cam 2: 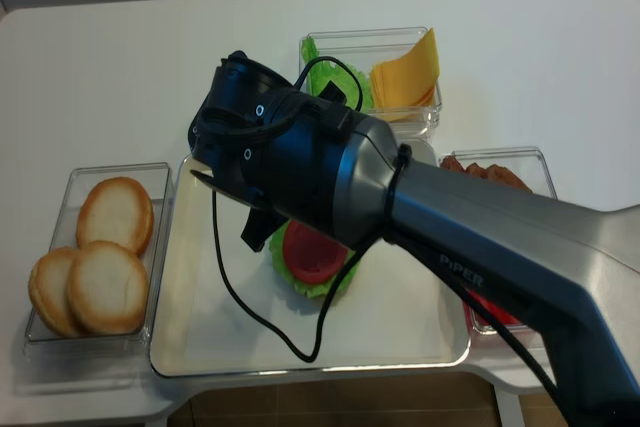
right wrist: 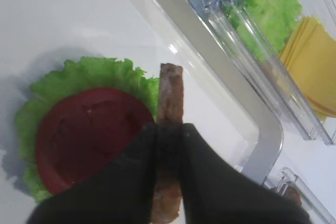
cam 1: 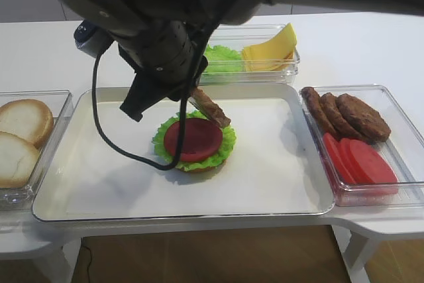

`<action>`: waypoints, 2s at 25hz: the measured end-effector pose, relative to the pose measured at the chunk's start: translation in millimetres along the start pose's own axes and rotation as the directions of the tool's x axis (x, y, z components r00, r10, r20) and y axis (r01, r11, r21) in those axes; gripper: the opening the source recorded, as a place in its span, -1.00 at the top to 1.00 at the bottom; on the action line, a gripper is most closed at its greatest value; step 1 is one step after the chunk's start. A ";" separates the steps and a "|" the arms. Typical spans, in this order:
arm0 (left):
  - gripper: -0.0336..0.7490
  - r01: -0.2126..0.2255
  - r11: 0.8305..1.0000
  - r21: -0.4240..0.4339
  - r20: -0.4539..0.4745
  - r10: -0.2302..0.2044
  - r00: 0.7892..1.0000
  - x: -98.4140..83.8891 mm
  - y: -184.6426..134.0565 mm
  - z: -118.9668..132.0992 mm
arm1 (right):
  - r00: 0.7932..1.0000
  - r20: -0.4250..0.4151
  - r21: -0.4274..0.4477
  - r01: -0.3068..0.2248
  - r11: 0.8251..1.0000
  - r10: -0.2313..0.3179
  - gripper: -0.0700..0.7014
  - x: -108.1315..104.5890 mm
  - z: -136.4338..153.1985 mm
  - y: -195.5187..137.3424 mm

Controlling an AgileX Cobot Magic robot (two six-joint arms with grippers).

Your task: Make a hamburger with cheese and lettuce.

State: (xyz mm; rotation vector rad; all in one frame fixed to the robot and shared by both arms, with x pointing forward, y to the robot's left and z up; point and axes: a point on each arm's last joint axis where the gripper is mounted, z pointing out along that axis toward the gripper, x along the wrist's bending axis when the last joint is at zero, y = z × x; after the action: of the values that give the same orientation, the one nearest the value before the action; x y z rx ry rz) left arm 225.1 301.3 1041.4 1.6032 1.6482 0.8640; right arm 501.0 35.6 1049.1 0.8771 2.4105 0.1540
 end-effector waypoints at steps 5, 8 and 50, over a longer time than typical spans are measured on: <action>-0.16 0.002 1.000 0.000 0.005 -0.002 1.000 -0.4 0.0 0.0 | 1.000 -0.012 0.003 -0.004 1.000 0.004 0.54 1.1 0.0 -0.2; -0.16 0.002 1.000 0.000 0.005 -0.002 1.000 -0.4 0.0 0.0 | 1.000 -0.014 0.003 -0.005 1.000 0.005 0.50 1.2 0.0 -0.3; -0.16 0.000 1.000 0.000 0.000 0.000 1.000 0.0 0.0 0.0 | 0.927 -0.274 0.050 -0.252 0.966 0.256 -0.29 -75.3 -3.2 -3.5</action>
State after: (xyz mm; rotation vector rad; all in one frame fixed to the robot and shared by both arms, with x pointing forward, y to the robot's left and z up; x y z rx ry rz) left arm 225.1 301.3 1041.4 1.6032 1.6482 0.8640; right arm 544.5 -13.7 1086.1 1.2475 2.5445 0.3831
